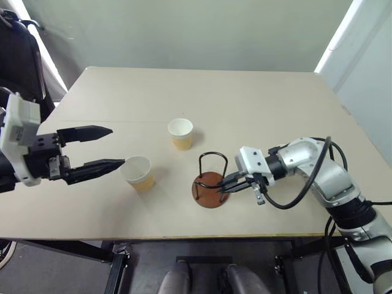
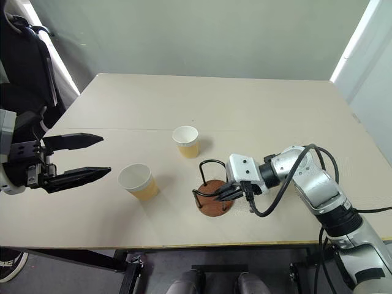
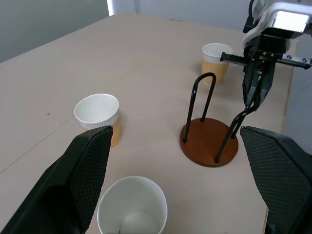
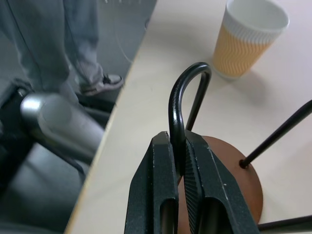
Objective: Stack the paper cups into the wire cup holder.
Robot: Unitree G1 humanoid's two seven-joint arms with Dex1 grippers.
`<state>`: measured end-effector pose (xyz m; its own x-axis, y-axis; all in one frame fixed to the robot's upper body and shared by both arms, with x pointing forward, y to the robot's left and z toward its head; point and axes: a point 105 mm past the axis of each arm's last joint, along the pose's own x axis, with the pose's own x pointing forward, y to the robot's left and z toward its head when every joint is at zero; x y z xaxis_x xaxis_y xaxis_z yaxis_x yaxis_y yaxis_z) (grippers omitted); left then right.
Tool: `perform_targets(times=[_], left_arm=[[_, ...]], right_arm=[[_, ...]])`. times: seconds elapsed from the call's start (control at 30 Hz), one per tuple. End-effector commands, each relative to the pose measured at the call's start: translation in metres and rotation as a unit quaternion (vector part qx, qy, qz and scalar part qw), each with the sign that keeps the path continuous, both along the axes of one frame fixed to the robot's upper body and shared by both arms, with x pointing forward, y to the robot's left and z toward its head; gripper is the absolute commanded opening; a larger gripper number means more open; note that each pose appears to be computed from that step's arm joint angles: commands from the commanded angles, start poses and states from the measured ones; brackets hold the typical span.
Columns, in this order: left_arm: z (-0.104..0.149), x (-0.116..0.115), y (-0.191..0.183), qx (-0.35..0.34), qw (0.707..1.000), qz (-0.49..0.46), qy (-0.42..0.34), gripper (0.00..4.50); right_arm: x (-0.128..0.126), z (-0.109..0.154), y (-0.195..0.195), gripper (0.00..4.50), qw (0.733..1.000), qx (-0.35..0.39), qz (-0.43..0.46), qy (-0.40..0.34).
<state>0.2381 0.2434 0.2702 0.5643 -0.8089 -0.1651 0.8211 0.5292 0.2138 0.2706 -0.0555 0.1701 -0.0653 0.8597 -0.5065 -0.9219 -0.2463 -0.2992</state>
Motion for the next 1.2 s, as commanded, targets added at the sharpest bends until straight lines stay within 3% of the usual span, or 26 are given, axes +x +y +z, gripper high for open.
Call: perform_targets(times=[0.03,0.17,0.2,0.27,0.47,0.6,0.77,0.87,1.0,1.2], left_arm=[[0.012,-0.003,0.001,0.012,0.999,0.007,-0.029,4.5],[0.014,-0.002,0.0,0.01,0.999,0.005,-0.03,4.5],[0.013,-0.002,0.0,0.011,0.999,0.006,-0.029,4.5],[0.014,-0.001,0.001,0.011,0.999,0.008,-0.03,4.5],[0.014,-0.002,0.0,0.012,0.999,0.006,-0.033,4.5],[0.016,-0.001,-0.004,0.012,0.999,-0.007,-0.035,4.5],[0.024,0.004,-0.008,0.014,0.998,-0.03,-0.047,4.5],[0.025,0.008,-0.019,0.017,0.997,-0.057,-0.05,4.5],[0.019,0.017,-0.028,0.021,0.996,-0.079,-0.044,4.5],[0.016,0.024,-0.027,0.022,0.995,-0.083,-0.043,4.5]], right_arm=[[-0.002,0.0,0.003,0.05,1.0,-0.014,0.02,-0.015],[0.006,-0.003,0.003,0.05,1.0,-0.023,-0.001,-0.011],[0.006,-0.003,0.003,0.56,1.0,-0.024,-0.002,-0.008],[0.007,-0.002,0.001,1.06,1.0,-0.026,-0.003,-0.008],[0.005,0.007,-0.005,3.2,1.0,-0.022,-0.008,-0.015],[-0.001,0.026,-0.015,4.48,0.999,-0.018,-0.012,-0.032],[-0.011,0.083,-0.047,4.48,0.997,0.003,-0.051,-0.059],[-0.009,0.108,-0.074,4.48,0.988,-0.002,-0.126,-0.091],[-0.001,0.088,-0.112,4.48,0.969,-0.073,-0.22,-0.085],[0.013,0.054,-0.139,4.48,0.948,-0.122,-0.284,-0.077]])
